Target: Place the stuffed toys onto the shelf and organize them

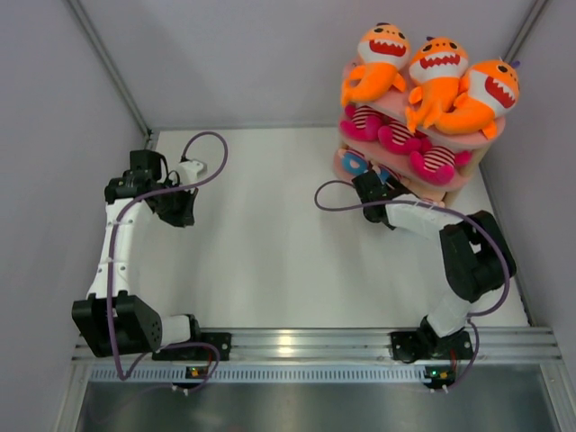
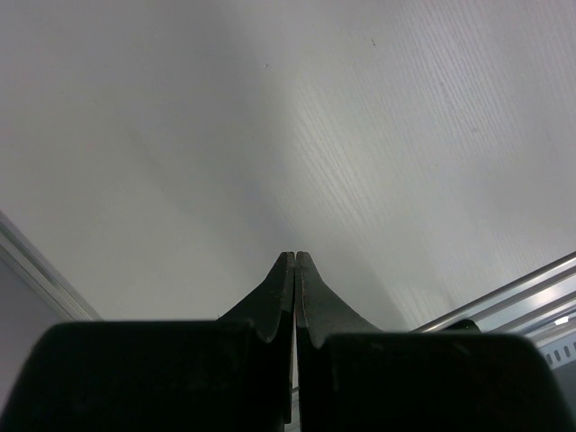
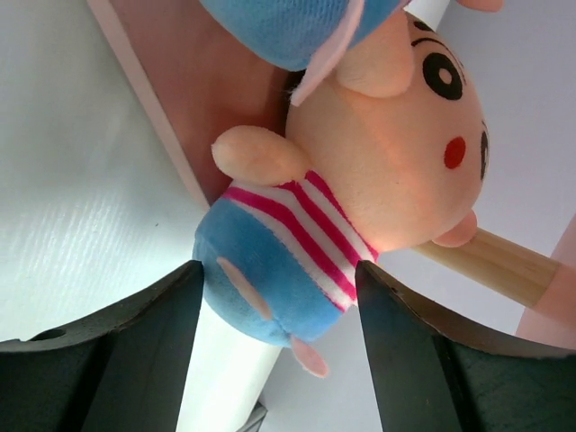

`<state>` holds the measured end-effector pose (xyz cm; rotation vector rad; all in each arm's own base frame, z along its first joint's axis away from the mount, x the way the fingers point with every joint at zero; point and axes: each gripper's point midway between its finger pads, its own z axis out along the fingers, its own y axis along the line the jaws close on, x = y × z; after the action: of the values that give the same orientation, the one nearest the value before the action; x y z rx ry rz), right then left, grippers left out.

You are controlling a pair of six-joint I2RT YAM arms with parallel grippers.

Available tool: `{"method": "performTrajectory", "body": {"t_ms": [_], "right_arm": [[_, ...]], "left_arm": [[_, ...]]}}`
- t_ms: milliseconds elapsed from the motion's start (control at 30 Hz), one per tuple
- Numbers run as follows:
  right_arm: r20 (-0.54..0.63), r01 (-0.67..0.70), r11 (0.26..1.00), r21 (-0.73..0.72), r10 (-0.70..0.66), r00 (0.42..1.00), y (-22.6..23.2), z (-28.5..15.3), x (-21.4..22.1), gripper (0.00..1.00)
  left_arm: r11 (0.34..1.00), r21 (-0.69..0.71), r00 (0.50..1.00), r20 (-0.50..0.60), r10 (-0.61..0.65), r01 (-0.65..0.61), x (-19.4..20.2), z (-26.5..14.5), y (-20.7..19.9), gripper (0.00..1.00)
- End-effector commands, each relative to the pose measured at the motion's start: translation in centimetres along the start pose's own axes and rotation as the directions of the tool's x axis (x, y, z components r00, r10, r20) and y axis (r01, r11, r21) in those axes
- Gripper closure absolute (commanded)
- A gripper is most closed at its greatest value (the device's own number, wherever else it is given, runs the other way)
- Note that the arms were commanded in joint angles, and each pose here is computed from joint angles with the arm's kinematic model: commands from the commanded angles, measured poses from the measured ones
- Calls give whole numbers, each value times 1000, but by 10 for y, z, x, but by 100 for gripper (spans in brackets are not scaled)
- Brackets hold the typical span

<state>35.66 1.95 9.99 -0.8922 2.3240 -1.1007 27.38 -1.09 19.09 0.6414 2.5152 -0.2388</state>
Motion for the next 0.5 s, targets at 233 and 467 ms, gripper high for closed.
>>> {"method": "performTrajectory", "body": {"t_ms": [233, 467], "right_arm": [[141, -105, 994, -41, 110, 984, -12, -23, -11, 11], [237, -72, 988, -138, 103, 966, 0, -61, -24, 12]], "left_arm": [[1000, -12, 1000, 18, 11, -11, -1, -4, 1, 100], [1000, -16, 1000, 11, 12, -12, 2, -3, 1, 100]]}}
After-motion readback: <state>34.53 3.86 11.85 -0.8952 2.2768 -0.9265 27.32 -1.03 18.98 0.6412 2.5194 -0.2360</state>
